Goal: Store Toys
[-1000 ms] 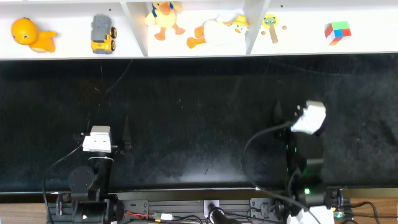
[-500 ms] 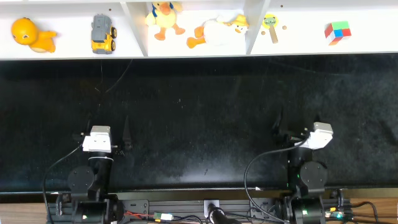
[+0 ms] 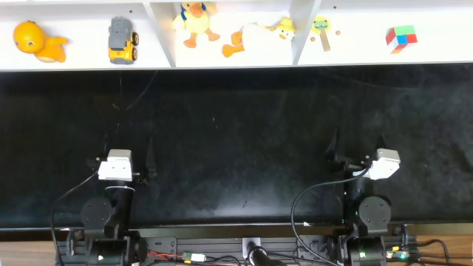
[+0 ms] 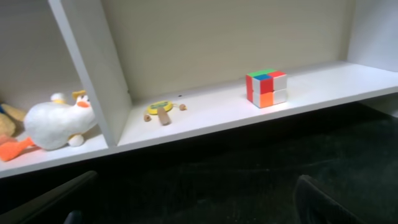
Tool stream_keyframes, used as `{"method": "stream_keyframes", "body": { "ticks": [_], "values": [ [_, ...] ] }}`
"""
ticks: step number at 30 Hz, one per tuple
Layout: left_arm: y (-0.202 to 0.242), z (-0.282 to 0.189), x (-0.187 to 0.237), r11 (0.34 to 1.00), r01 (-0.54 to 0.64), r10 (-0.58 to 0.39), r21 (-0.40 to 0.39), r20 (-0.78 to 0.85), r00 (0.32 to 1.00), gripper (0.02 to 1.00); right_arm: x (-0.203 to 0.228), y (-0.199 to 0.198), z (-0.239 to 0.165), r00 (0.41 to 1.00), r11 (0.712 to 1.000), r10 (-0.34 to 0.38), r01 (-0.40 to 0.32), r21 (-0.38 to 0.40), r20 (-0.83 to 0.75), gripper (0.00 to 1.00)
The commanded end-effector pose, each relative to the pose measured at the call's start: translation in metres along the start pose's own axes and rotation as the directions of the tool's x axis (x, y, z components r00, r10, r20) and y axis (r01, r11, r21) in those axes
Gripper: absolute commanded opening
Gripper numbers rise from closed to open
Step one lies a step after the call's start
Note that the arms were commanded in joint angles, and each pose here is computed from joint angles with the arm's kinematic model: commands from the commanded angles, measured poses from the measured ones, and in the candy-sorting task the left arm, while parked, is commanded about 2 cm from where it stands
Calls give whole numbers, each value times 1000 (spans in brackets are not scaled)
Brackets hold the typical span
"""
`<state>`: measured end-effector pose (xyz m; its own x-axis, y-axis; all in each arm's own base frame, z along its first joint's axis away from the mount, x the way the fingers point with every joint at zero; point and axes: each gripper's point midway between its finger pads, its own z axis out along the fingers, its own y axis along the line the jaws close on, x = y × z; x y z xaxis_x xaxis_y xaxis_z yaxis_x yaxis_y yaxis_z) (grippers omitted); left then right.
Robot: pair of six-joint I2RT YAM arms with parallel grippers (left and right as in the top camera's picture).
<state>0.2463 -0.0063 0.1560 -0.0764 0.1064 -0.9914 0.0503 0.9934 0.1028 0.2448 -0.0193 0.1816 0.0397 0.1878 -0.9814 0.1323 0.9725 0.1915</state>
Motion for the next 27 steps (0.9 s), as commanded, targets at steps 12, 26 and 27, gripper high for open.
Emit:
{"method": "stream_keyframes", "body": {
  "ticks": [12, 26, 27],
  "values": [
    [0, -1, -1, 1000, -12, 12, -4, 5, 1000, 998, 4, -2, 0, 1000, 1000, 7, -7, 4, -3, 996],
    [0, -1, -1, 1000, -12, 12, -4, 5, 1000, 998, 4, -2, 0, 1000, 1000, 7, -7, 4, -3, 996],
    [0, -1, -1, 1000, -12, 12, -4, 5, 1000, 998, 4, -2, 0, 1000, 1000, 7, -7, 4, -3, 993]
  ]
}}
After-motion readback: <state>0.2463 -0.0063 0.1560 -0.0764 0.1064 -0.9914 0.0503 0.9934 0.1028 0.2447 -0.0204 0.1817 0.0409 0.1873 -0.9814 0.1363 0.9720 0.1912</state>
